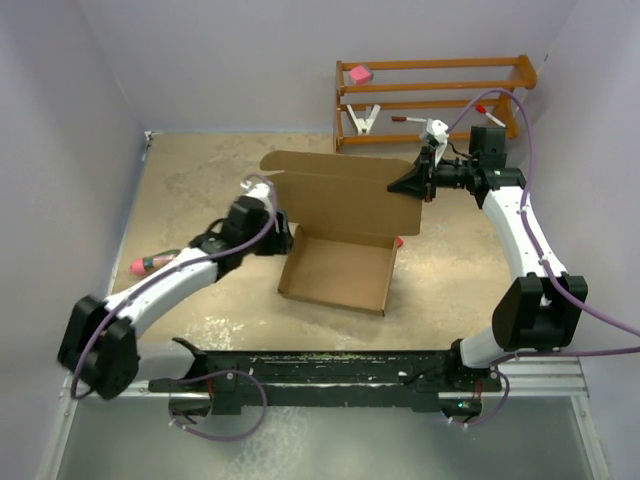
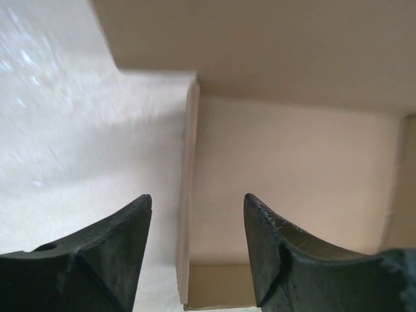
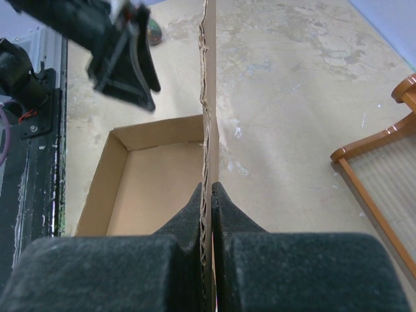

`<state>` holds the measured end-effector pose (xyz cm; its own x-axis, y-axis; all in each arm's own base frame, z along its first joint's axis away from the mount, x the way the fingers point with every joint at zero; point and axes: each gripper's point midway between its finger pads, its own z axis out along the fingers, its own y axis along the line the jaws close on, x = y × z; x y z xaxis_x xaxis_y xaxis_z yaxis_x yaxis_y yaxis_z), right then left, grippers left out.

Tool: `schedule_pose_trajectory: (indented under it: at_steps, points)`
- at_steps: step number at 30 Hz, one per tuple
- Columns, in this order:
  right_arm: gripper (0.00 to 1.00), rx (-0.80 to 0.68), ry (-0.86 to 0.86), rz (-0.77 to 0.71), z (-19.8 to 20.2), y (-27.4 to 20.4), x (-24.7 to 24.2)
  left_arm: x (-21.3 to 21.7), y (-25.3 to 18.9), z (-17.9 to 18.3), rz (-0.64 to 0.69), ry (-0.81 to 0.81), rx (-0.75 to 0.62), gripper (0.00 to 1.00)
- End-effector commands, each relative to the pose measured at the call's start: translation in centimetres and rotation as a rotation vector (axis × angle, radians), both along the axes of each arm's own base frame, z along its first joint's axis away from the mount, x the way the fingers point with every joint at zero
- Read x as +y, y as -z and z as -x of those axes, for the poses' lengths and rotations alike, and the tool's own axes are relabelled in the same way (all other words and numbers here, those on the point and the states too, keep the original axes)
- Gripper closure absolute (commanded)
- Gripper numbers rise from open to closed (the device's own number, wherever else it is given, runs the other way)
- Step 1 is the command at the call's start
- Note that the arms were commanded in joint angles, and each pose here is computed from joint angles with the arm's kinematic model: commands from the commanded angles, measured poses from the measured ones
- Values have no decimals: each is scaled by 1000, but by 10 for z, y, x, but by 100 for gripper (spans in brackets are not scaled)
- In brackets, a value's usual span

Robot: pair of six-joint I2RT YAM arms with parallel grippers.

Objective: Fold the paper box

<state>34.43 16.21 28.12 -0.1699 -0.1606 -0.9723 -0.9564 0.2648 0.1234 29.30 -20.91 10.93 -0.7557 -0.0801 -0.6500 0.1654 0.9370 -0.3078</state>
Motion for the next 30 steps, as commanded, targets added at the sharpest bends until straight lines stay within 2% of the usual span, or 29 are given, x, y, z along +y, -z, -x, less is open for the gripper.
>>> schedule_pose_trajectory:
  at_steps: [1, 4, 6, 7, 10, 13, 16, 22, 30]
  points:
    - [100, -21, -35, -28, 5, -8, 3, 19, -101, -32, 240, 46, -345, 33]
    - [100, -18, -36, -28, 4, -7, 3, 41, -138, -36, 235, 53, -527, 18]
    - [100, -18, -37, -29, 4, -7, 3, 56, -156, -40, 203, 17, -597, 6]
    - [100, -15, -37, -29, 4, -6, 3, 62, -163, -43, 184, 18, -615, 3]
    - [100, -12, -44, -34, 4, -6, 4, 66, -180, -53, 174, 118, -627, 2]
    - [100, -11, -43, -34, 4, -5, 4, 63, -200, -60, 288, 267, -653, 2]
    - [100, -11, -43, -34, 4, -5, 4, 72, -214, -71, 379, 331, -696, 2]
    - [100, -3, -52, -34, 4, -2, 7, 64, -198, -84, 421, 605, -720, 4]
    - [100, 2, -58, -33, 4, -1, 9, 65, -167, -116, 347, 643, -785, 4]
